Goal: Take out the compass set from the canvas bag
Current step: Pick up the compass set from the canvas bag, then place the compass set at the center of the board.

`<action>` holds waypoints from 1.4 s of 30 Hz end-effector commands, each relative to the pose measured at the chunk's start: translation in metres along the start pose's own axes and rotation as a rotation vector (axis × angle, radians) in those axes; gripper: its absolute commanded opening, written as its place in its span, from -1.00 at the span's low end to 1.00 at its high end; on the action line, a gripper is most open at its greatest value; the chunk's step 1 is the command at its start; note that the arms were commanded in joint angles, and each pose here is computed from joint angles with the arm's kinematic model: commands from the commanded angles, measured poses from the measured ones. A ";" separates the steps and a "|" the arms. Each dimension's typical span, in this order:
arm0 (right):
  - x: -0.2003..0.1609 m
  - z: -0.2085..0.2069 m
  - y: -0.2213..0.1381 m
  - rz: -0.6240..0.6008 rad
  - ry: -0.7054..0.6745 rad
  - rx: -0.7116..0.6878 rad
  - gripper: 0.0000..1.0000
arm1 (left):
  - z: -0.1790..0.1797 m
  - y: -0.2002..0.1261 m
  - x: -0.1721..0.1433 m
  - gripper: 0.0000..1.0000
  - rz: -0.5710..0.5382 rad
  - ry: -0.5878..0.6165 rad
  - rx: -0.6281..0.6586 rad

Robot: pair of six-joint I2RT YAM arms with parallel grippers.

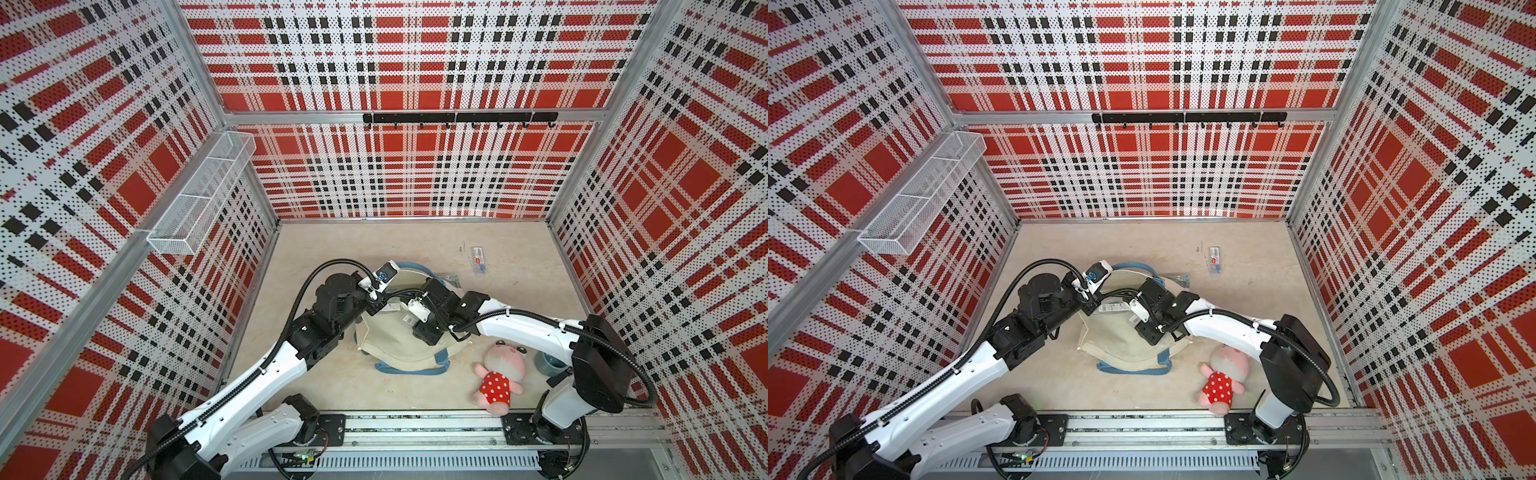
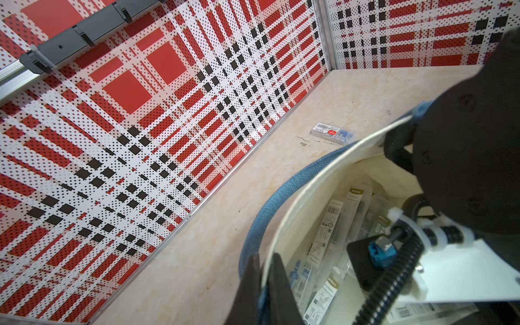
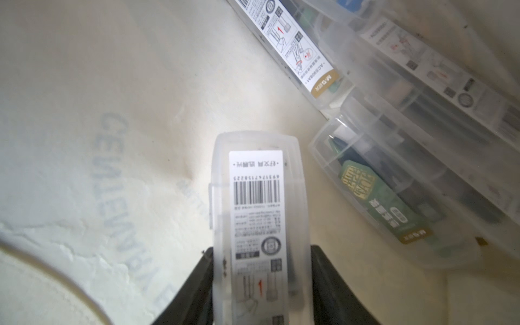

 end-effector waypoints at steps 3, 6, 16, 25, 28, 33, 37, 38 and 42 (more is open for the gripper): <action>0.010 0.003 -0.052 -0.114 -0.052 -0.011 -0.36 | 0.014 -0.005 0.013 -1.00 -0.089 -0.017 0.059; 0.015 0.004 -0.074 -0.182 -0.060 0.001 -0.36 | 0.015 -0.004 0.012 -1.00 -0.088 -0.020 0.056; 0.056 0.007 -0.145 -0.389 -0.063 -0.033 -0.37 | 0.017 -0.003 0.012 -1.00 -0.094 -0.031 0.053; 0.078 -0.082 -0.221 -0.636 0.167 -0.254 -0.32 | 0.019 -0.005 0.015 -1.00 -0.108 -0.037 0.058; 0.067 -0.151 -0.213 -0.636 0.324 -0.314 -0.35 | 0.018 -0.004 0.015 -1.00 -0.107 -0.036 0.058; 0.044 -0.241 -0.167 -0.552 0.525 -0.379 -0.36 | 0.018 -0.004 0.018 -1.00 -0.117 -0.036 0.050; 0.021 -0.301 -0.118 -0.431 0.650 -0.440 -0.37 | 0.017 -0.003 0.020 -1.00 -0.121 -0.036 0.043; 0.015 -0.316 -0.102 -0.394 0.680 -0.447 -0.37 | 0.017 -0.002 0.020 -1.00 -0.123 -0.036 0.038; 0.003 -0.351 -0.053 -0.308 0.742 -0.435 -0.38 | 0.017 -0.001 0.022 -1.00 -0.127 -0.037 0.032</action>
Point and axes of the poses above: each gripper's point midway between its finger pads, its own y axis out along the fingers, its own z axis along the line the jaws close on, x = y × z, the point moved 8 cm from there along -y, back along the fingers, and after that the axes turned 11 degrees about y, right-handed, at the moved point
